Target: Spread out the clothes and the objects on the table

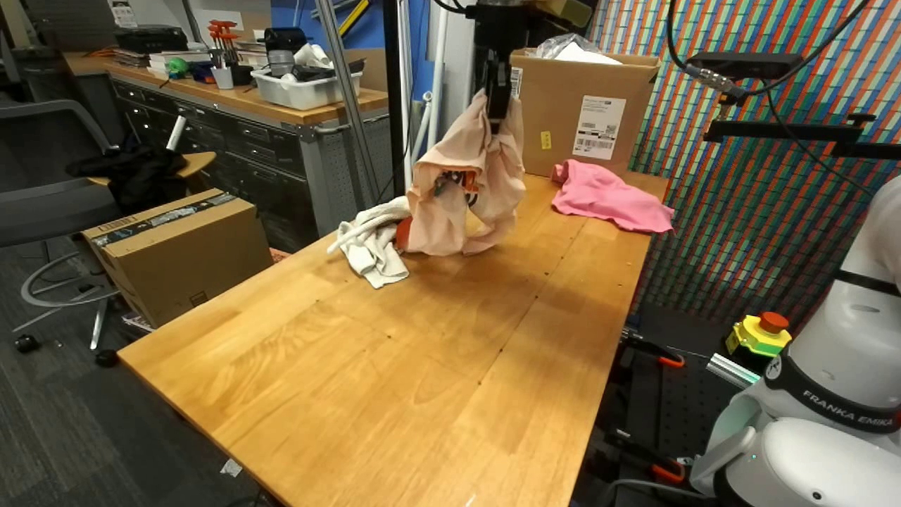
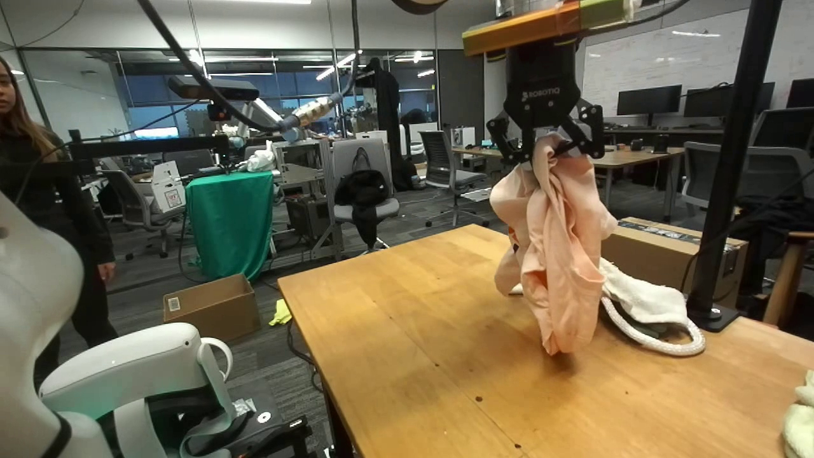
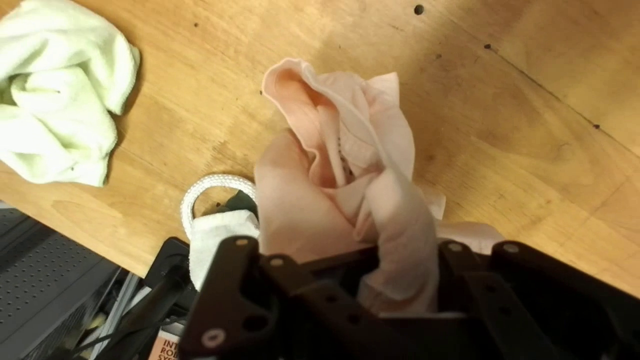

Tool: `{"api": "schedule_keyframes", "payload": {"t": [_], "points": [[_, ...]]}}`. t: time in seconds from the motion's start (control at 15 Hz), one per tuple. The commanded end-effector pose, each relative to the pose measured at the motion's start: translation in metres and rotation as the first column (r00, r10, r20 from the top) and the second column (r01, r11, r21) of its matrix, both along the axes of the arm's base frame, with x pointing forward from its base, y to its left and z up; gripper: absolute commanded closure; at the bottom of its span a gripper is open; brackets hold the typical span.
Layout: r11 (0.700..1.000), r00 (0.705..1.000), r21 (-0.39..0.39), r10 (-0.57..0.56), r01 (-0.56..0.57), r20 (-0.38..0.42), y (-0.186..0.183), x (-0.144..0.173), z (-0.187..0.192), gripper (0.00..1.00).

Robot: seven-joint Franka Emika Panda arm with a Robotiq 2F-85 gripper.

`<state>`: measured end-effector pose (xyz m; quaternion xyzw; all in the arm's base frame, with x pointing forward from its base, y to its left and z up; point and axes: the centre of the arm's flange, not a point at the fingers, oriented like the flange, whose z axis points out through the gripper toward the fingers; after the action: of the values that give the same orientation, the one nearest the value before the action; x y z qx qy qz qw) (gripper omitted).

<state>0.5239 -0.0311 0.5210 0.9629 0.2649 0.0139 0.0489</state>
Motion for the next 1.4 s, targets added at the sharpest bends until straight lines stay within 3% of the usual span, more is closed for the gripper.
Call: {"api": "schedule_keyframes", "payload": {"t": [0.0,0.67,1.33], "points": [[0.999,0.999,0.012,-0.047,0.047,0.004,-0.004,-0.046,0.009,0.98],[0.977,0.984,0.118,-0.168,0.175,-0.064,0.009,-0.112,-0.023,1.00],[0.907,0.916,0.122,-0.398,0.402,-0.060,0.014,-0.181,-0.035,1.00]]}}
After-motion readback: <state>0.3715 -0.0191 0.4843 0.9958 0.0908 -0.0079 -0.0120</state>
